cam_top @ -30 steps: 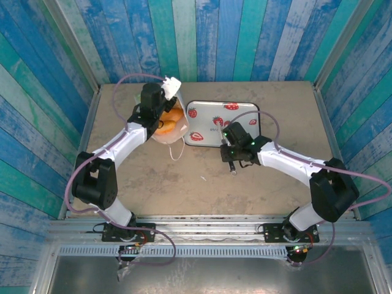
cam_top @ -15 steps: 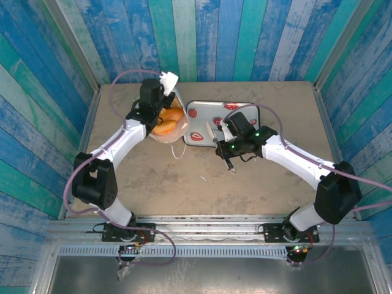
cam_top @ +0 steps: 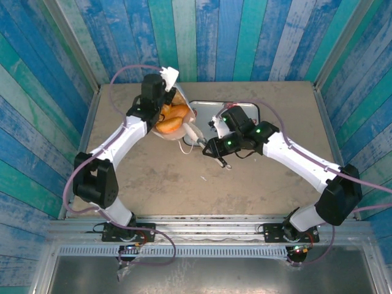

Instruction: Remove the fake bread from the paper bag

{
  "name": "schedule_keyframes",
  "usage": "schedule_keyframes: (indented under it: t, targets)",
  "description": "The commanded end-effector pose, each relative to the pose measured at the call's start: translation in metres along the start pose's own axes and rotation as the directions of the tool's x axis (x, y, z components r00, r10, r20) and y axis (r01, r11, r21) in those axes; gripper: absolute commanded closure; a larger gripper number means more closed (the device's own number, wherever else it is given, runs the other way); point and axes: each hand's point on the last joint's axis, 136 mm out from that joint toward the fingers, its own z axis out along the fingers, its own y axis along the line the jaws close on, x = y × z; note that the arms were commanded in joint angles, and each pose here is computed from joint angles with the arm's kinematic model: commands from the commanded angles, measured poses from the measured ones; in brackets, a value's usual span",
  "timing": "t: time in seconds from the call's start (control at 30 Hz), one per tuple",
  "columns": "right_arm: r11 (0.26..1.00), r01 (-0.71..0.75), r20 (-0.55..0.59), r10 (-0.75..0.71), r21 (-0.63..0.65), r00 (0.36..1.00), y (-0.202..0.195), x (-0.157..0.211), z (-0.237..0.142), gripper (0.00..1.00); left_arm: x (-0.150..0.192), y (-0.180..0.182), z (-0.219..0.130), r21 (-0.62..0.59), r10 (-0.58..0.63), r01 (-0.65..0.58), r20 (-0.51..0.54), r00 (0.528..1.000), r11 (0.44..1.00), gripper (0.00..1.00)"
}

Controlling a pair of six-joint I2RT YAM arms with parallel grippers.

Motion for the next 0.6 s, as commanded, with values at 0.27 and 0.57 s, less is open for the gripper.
schedule_keyframes:
  t: [0.27, 0.57]
  targets:
    - [0.998, 0.001, -0.022, -0.002, -0.059, 1.000, 0.022, -0.026, 0.010, 0.55, -0.019, 0.002, 0.009, -0.039, -0.010, 0.012, 0.051, 0.999, 0.999, 1.00]
    - [0.999, -0.051, 0.017, 0.051, -0.009, 0.999, 0.015, -0.059, 0.025, 0.54, -0.013, -0.002, 0.010, -0.041, -0.001, 0.003, 0.037, 0.999, 0.999, 1.00]
